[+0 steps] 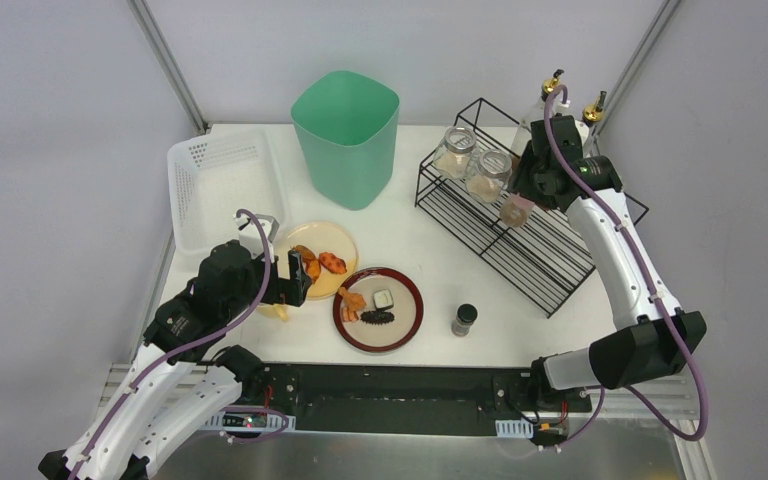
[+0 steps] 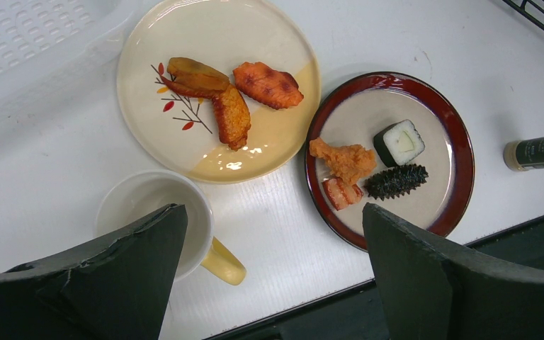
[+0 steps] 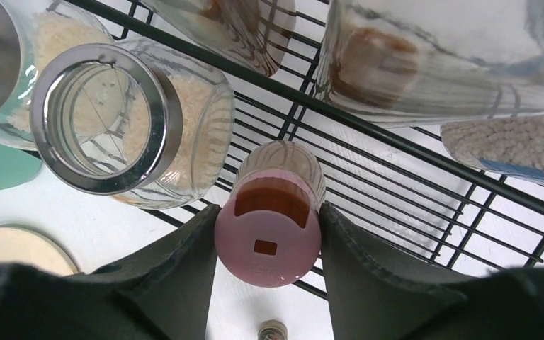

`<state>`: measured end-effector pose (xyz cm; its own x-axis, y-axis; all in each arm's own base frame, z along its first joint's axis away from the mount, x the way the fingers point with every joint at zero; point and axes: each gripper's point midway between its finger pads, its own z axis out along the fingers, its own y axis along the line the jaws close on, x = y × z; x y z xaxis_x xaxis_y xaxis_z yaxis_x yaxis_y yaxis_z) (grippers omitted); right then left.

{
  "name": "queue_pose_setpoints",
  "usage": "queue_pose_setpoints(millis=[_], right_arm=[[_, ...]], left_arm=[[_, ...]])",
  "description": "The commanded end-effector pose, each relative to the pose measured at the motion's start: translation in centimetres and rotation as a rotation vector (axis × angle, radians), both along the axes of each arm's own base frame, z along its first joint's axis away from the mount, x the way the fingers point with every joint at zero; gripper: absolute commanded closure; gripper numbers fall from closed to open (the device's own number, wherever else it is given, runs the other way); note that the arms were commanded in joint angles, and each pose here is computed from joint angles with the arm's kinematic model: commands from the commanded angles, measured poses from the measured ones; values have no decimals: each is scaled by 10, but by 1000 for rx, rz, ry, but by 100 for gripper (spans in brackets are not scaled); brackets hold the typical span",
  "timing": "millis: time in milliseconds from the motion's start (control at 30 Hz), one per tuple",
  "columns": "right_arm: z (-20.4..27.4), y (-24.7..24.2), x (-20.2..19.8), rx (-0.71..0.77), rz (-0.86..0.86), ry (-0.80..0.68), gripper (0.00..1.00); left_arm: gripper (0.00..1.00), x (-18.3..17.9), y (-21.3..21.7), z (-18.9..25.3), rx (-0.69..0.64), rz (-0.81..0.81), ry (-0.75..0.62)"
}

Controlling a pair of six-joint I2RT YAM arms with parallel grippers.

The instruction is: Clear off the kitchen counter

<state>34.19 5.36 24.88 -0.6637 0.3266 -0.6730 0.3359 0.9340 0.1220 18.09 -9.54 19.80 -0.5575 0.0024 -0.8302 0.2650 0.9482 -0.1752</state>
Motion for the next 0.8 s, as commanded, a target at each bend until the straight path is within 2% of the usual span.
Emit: queue_pose_setpoints(millis=[0, 67, 233, 300, 500, 767], right_arm=[[-2, -3, 4, -7, -8, -8, 39], [3, -3, 4, -6, -8, -19, 29], [19, -2, -4, 12, 8, -48, 14], [26, -1, -9, 18, 16, -58, 2], [48, 10, -41, 41, 80, -116, 1], [29, 45, -99, 120, 228, -91, 1]], left_arm=[[0, 1, -1, 8, -3, -12, -25], [0, 1, -1, 8, -5, -12, -26], [0, 1, -1, 8, -3, -12, -24], [0, 1, -1, 8, -3, -11, -23], [0, 2, -1, 6, 2, -11, -17], [0, 3, -1, 5, 8, -7, -12]])
